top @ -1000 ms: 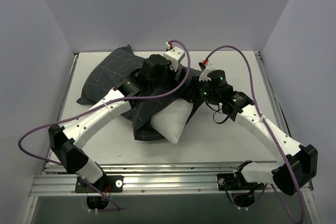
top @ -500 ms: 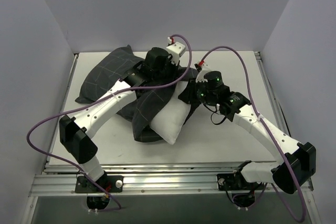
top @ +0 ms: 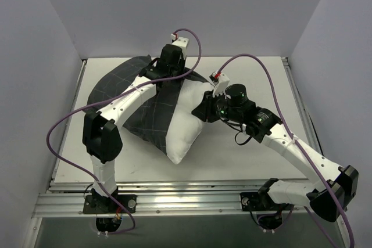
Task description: Remove the pillowcase from the pillow
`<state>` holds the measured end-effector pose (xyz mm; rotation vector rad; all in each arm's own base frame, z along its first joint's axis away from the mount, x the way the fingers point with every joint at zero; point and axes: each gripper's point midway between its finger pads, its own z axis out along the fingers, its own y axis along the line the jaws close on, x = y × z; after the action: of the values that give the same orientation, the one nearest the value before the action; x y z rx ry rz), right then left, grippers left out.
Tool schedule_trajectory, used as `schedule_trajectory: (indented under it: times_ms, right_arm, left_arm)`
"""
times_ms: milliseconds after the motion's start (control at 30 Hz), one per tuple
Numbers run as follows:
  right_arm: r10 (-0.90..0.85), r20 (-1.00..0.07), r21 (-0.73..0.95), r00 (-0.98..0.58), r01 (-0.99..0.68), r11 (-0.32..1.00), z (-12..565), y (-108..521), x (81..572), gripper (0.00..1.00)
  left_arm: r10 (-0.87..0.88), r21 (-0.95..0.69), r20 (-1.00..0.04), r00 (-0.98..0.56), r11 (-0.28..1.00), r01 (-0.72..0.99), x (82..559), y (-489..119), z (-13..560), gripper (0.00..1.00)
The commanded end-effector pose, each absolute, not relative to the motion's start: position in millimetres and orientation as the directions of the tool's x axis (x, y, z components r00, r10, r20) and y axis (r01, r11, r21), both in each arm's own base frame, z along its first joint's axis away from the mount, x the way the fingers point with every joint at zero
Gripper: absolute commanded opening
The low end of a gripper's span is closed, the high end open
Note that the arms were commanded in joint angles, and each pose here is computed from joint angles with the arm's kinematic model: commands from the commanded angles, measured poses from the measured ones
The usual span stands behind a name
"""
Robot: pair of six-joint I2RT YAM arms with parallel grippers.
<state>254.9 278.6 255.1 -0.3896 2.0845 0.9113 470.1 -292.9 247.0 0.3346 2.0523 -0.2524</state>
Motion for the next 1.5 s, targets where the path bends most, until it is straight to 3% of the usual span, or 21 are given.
schedule_trajectory:
  times_ms: [0, 233, 333, 400, 467, 500, 600, 667, 867, 1033, 1233, 1267, 1467]
  right_arm:
    - [0.06, -0.851, 0.469, -0.522, -0.703, 0.535, 313, 289, 224, 0.0]
    - [0.175, -0.878, 0.469, -0.445, -0.732, 0.494, 351, 283, 218, 0.0]
    - [0.21, -0.871, 0.482, -0.444, -0.696, 0.532, 353, 280, 228, 0.0]
    - [0.219, -0.865, 0.49, -0.452, -0.659, 0.571, 347, 281, 240, 0.0]
    - [0.216, -0.86, 0.495, -0.463, -0.65, 0.577, 345, 287, 248, 0.0]
    - [0.227, -0.855, 0.504, -0.467, -0.642, 0.578, 346, 289, 251, 0.0]
    - [0.249, -0.851, 0.512, -0.463, -0.628, 0.585, 352, 294, 260, 0.0]
    - [0.282, -0.851, 0.516, -0.443, -0.607, 0.604, 361, 292, 269, 0.0]
    - [0.319, -0.849, 0.517, -0.421, -0.539, 0.666, 368, 291, 292, 0.0]
    - [0.333, -0.846, 0.521, -0.417, -0.513, 0.682, 364, 293, 303, 0.0]
    - [0.33, -0.85, 0.513, -0.41, -0.503, 0.696, 362, 293, 308, 0.0]
    - [0.324, -0.852, 0.509, -0.411, -0.509, 0.694, 361, 294, 307, 0.0]
    - [0.307, -0.854, 0.503, -0.421, -0.514, 0.695, 357, 295, 305, 0.0]
  left_arm:
    - [0.029, -0.034, -0.909, -0.416, 0.989, 0.143, 511, -258, 255, 0.12]
    - [0.022, -0.007, -0.881, -0.473, 0.998, 0.058, 515, -227, 210, 0.15]
    - [0.007, -0.039, -0.873, -0.488, 0.996, 0.084, 504, -224, 212, 0.21]
    - [-0.003, -0.08, -0.88, -0.476, 0.987, 0.142, 495, -233, 220, 0.38]
    - [-0.05, -0.156, -0.92, -0.388, 0.957, 0.246, 481, -250, 266, 0.57]
    - [-0.051, -0.165, -0.923, -0.382, 0.948, 0.271, 472, -253, 268, 0.71]
    - [-0.107, -0.213, -0.946, -0.306, 0.916, 0.34, 451, -256, 321, 0.9]
    - [-0.143, -0.234, -0.956, -0.257, 0.898, 0.371, 436, -252, 357, 0.95]
    - [-0.255, -0.264, -0.964, -0.078, 0.874, 0.409, 384, -226, 446, 0.94]
    - [-0.311, -0.305, -0.949, -0.052, 0.864, 0.401, 344, -203, 466, 0.94]
    - [-0.312, -0.396, -0.914, -0.258, 0.821, 0.41, 289, -207, 388, 1.0]
    - [-0.29, -0.397, -0.908, -0.302, 0.825, 0.403, 281, -208, 361, 0.94]
    - [-0.312, -0.481, -0.862, -0.4, 0.754, 0.447, 230, -211, 327, 0.87]
